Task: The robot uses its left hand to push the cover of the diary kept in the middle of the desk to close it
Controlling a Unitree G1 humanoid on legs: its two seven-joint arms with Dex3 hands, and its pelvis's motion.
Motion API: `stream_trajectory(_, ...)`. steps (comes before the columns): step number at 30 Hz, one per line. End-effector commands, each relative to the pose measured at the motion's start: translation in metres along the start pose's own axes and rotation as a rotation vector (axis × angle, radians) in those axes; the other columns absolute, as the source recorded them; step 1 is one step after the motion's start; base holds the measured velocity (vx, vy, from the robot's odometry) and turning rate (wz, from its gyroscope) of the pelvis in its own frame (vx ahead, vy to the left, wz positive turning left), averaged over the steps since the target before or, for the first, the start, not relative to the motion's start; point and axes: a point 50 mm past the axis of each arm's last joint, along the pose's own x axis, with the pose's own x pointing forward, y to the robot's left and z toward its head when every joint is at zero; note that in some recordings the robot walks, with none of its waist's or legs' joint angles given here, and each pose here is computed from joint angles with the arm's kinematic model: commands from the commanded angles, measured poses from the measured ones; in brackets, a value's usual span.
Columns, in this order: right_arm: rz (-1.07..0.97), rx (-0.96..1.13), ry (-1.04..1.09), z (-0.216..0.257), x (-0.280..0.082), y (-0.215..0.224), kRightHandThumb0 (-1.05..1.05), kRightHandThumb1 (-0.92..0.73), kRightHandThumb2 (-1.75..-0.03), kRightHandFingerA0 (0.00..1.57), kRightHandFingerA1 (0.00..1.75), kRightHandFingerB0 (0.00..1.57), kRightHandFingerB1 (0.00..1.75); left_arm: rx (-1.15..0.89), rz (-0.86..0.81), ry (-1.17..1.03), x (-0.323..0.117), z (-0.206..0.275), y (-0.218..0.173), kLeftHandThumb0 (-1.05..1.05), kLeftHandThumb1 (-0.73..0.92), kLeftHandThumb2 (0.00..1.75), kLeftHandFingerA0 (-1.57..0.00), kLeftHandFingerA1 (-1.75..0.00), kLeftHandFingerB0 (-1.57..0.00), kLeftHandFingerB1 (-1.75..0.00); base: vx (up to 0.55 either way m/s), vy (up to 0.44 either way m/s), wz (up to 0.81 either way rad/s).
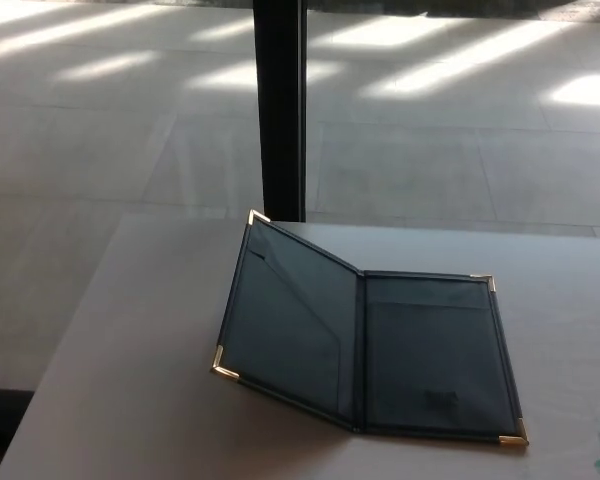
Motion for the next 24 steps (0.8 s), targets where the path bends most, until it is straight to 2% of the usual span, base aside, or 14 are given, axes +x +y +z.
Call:
stream_trajectory(1,-0.039,0.45,-0.215,0.043,-0.019,-0.055,-0.79,-0.76,-0.9,0.48,0.68,0.4,0.54,-0.698,-0.173,-0.23,-0.009,0.068,0.014,-1.05,0.75,0.86,-0.47,-0.54,-0.25,-0.4,0.0,0.0,0.0)
stream_trajectory(7,-0.035,0.452,-0.202,0.041,-0.022,-0.05,-0.79,-0.75,-0.89,0.48,0.68,0.41,0.52,-0.704,-0.362,-0.29,-0.001,0.125,-0.042,-1.05,0.77,0.79,-0.32,-0.45,-0.23,-0.32,0.0,0.0,0.0)
stream_trajectory(8,-0.035,0.456,-0.197,0.04,-0.023,-0.05,-0.74,-0.92,-0.68,0.49,0.66,0.44,0.47,-0.681,-0.389,-0.306,-0.002,0.131,-0.052,-1.05,0.57,1.17,-0.24,-0.5,-0.13,-0.38,0.0,0.0,0.0)
stream_trajectory(9,-0.033,0.462,-0.196,0.039,-0.023,-0.05,-0.79,-0.74,-0.91,0.48,0.69,0.4,0.54,-0.668,-0.418,-0.313,-0.003,0.136,-0.061,-1.05,0.67,1.2,-0.2,-0.49,-0.11,-0.32,0.0,0.0,0.0)
stream_trajectory(10,-0.029,0.468,-0.196,0.039,-0.023,-0.049,-0.8,-0.75,-0.9,0.48,0.69,0.41,0.54,-0.68,-0.454,-0.308,-0.004,0.143,-0.074,-1.05,0.92,0.79,-0.3,-0.42,-0.12,-0.26,0.0,0.0,0.0)
stream_trajectory(11,-0.029,0.467,-0.196,0.039,-0.023,-0.049,-0.8,-0.75,-0.9,0.48,0.69,0.41,0.54,-0.702,-0.462,-0.3,-0.004,0.147,-0.081,-1.05,0.92,0.79,-0.3,-0.42,-0.12,-0.26,0.0,0.0,0.0)
stream_trajectory(12,-0.021,0.467,-0.199,0.04,-0.023,-0.049,-0.79,-0.75,-0.9,0.46,0.69,0.39,0.53,-0.696,-0.491,-0.308,-0.008,0.155,-0.096,-0.98,0.79,1.23,-0.23,-0.51,-0.06,-0.33,0.0,0.0,0.0)
stream_trajectory(14,-0.024,0.462,-0.202,0.042,-0.023,-0.049,-0.73,-0.92,-0.69,0.48,0.66,0.43,0.47,-0.66,-0.573,-0.334,-0.015,0.167,-0.121,-0.98,0.83,1.22,-0.16,-0.48,-0.08,-0.25,0.0,0.0,0.0)
stream_trajectory(16,-0.016,0.475,-0.203,0.042,-0.022,-0.049,-0.79,-0.74,-0.9,0.47,0.68,0.39,0.52,-0.652,-0.667,-0.311,-0.023,0.18,-0.156,-0.96,0.87,1.27,-0.17,-0.49,-0.06,-0.25,0.0,0.0,0.0)
stream_trajectory(18,-0.012,0.478,-0.204,0.043,-0.022,-0.049,-0.79,-0.74,-0.9,0.47,0.68,0.39,0.52,-0.65,-0.673,-0.308,-0.024,0.182,-0.159,-0.96,0.87,1.27,-0.17,-0.49,-0.06,-0.25,0.0,0.0,0.0)
stream_trajectory(19,-0.016,0.47,-0.203,0.043,-0.021,-0.05,-0.74,-0.92,-0.68,0.49,0.63,0.43,0.45,-0.636,-0.706,-0.305,-0.025,0.182,-0.169,-1.05,0.92,0.92,-0.17,-0.46,-0.07,-0.25,0.0,0.0,0.0)
stream_trajectory(20,-0.022,0.459,-0.2,0.043,-0.021,-0.05,-0.75,-0.92,-0.68,0.49,0.65,0.43,0.46,-0.6,-0.759,-0.299,-0.027,0.183,-0.187,-1.05,0.92,0.93,-0.2,-0.47,-0.07,-0.25,0.0,0.0,0.0)
stream_trajectory(22,-0.023,0.459,-0.201,0.043,-0.022,-0.049,-0.81,-0.75,-0.9,0.48,0.68,0.41,0.53,-0.575,-0.769,-0.28,-0.029,0.182,-0.195,-1.05,0.92,0.91,-0.21,-0.48,-0.07,-0.27,0.0,0.0,0.0)
stream_trajectory(24,-0.024,0.461,-0.2,0.044,-0.023,-0.048,-0.8,-0.76,-0.89,0.48,0.68,0.41,0.53,-0.565,-0.789,-0.251,-0.029,0.177,-0.205,-1.05,0.92,0.9,-0.23,-0.5,-0.08,-0.27,0.0,0.0,0.0)
